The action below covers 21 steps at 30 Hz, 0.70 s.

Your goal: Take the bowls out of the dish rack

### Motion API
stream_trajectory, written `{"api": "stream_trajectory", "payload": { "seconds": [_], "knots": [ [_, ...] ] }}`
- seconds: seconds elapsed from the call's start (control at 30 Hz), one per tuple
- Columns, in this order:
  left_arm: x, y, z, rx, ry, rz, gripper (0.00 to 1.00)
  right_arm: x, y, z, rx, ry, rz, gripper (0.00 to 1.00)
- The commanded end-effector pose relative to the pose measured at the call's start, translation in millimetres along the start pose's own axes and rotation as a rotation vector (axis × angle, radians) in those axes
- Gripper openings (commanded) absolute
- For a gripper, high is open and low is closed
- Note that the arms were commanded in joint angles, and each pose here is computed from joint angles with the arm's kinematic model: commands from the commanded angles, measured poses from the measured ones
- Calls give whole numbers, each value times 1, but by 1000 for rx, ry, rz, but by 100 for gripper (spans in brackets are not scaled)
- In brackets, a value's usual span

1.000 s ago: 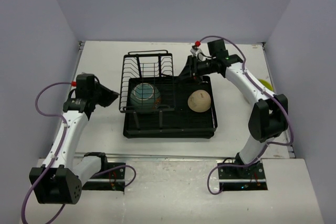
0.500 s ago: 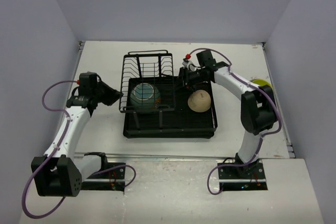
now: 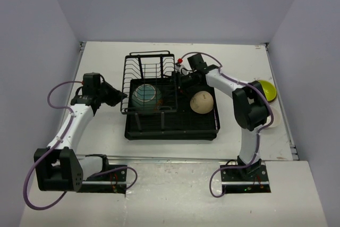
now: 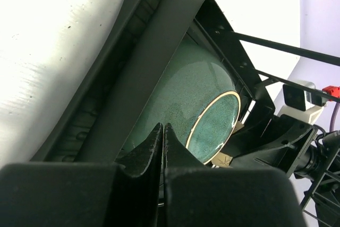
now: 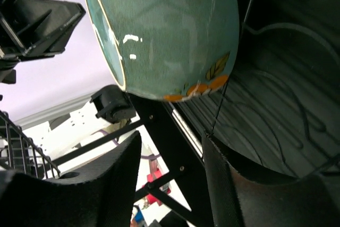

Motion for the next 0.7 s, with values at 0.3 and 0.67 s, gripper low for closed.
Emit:
{"api": "stream_trajectory", "payload": {
  "seconds": [0.3, 0.67],
  "knots": [
    [14, -4, -18, 40, 76, 48, 0, 17, -28, 5, -97, 20, -85, 65],
    [19, -6, -25, 45, 99, 66, 0, 36, -27, -10, -98, 34, -140, 67]
  ]
}}
Point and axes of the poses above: each gripper's point midway between its finger pads, its own x axis out along the fingers, its own z axis along the line the jaws close on, y = z × x, the point moved 5 cm from there along -x, back along the fingers, and after that the axes turned 9 degrees about -x, right-handed, at the moved point
